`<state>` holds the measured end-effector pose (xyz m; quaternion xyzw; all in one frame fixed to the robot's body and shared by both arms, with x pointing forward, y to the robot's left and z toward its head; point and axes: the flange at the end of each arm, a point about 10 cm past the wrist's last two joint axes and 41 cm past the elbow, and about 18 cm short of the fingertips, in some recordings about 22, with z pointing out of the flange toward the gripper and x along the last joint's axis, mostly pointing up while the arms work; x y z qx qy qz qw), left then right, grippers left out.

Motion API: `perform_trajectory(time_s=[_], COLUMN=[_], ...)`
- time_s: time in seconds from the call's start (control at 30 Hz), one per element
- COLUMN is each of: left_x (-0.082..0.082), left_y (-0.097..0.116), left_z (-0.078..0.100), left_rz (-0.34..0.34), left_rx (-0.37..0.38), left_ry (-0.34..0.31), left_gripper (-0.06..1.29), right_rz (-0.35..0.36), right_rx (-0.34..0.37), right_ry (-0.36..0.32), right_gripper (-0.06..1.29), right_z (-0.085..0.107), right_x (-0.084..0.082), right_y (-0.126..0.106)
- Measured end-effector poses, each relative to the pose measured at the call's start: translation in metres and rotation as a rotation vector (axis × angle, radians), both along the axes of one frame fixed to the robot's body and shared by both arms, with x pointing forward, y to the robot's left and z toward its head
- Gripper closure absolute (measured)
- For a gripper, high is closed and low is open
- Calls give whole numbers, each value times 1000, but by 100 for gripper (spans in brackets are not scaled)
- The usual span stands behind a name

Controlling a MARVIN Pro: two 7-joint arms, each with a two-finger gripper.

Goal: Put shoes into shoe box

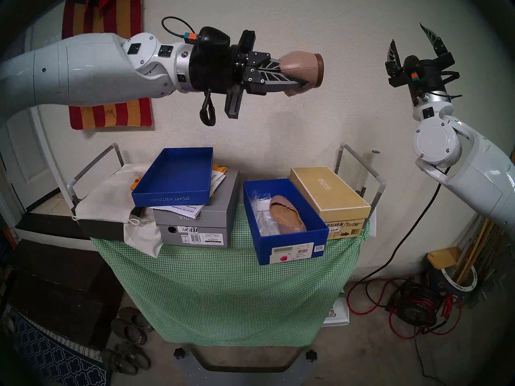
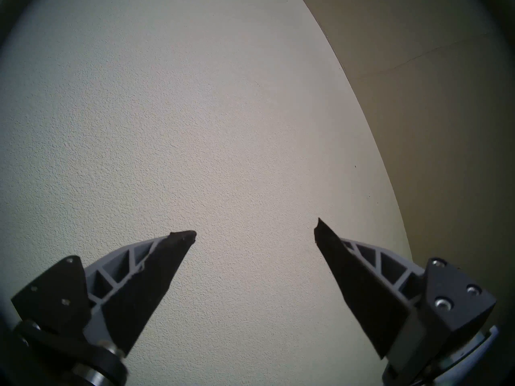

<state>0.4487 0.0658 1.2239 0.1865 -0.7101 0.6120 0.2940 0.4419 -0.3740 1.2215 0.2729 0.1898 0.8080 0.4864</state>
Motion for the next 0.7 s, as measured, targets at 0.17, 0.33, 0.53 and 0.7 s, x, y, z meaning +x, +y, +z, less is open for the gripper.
perform_trajectory(time_s=[0.17,0.33,0.53,0.7], left_x=[-2,-11,-20,-23], left_y=[1,6,17,21], left_z=[-11,-25,-36,-35], left_rz=[-25,-73,-131,-152], left_rx=[62,166,277,310], left_ry=[85,149,197,206], left_gripper=[122,122,122,122], right_rz=[5,8,11,12], right_rx=[-7,-12,-14,-15], right_ry=[3,5,3,1], right_gripper=[2,2,2,2], right_z=[0,0,1,1], right_x=[0,1,1,1], right_y=[0,0,0,0])
